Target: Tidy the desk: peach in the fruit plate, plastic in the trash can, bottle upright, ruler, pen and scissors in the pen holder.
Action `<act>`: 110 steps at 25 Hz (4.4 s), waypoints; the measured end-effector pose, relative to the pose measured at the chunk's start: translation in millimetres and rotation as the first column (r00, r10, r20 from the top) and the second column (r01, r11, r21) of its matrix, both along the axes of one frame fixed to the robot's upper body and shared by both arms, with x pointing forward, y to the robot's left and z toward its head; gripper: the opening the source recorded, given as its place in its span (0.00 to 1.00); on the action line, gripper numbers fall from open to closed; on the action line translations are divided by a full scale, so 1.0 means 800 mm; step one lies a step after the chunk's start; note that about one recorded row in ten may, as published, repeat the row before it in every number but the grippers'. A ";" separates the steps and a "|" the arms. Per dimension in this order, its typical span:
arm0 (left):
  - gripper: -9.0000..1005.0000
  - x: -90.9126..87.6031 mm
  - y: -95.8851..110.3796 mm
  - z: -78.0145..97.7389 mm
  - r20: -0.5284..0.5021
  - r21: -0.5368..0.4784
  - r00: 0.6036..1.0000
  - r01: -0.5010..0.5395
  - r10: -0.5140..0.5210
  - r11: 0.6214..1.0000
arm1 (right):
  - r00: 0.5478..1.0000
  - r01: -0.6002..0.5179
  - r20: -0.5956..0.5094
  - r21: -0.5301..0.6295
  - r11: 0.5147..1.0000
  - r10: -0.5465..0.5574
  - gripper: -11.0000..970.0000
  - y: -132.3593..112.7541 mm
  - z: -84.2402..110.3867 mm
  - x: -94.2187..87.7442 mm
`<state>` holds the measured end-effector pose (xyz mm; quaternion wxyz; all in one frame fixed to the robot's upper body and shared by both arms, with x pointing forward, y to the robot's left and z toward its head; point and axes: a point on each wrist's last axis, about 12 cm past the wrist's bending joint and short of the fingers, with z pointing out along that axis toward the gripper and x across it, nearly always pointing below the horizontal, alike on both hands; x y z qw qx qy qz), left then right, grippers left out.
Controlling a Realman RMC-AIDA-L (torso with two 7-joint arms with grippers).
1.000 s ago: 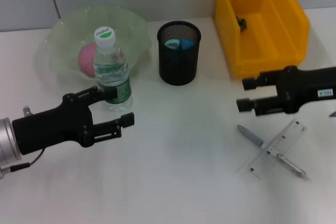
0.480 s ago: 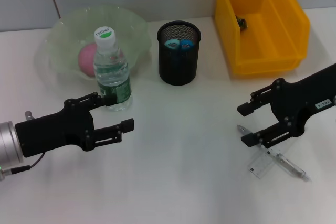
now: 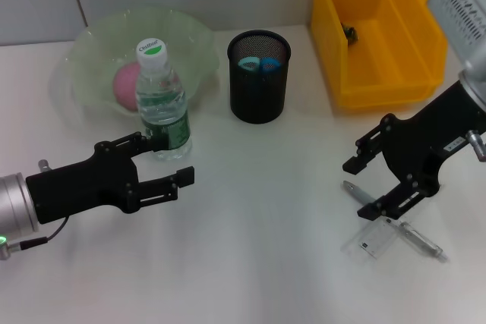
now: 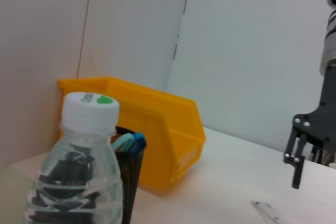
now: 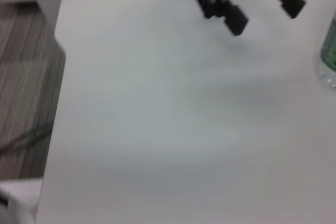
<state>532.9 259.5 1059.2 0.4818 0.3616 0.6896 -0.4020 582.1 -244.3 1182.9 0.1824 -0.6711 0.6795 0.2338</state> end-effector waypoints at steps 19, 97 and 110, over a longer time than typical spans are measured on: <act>0.81 -0.002 -0.001 -0.014 -0.018 -0.015 0.996 -0.083 0.083 0.996 | 0.891 -0.387 0.121 -0.301 0.872 0.437 0.74 0.044 0.007 -0.018; 0.81 -0.031 0.005 -0.024 -0.006 -0.030 0.999 -0.042 0.042 0.999 | 0.781 -0.520 0.137 -0.398 0.756 0.609 0.42 0.080 -0.042 -0.023; 0.81 -0.037 0.002 -0.019 0.007 -0.064 1.000 0.005 -0.005 0.998 | 0.867 -0.307 0.428 0.059 0.950 0.253 0.42 0.043 0.071 -0.011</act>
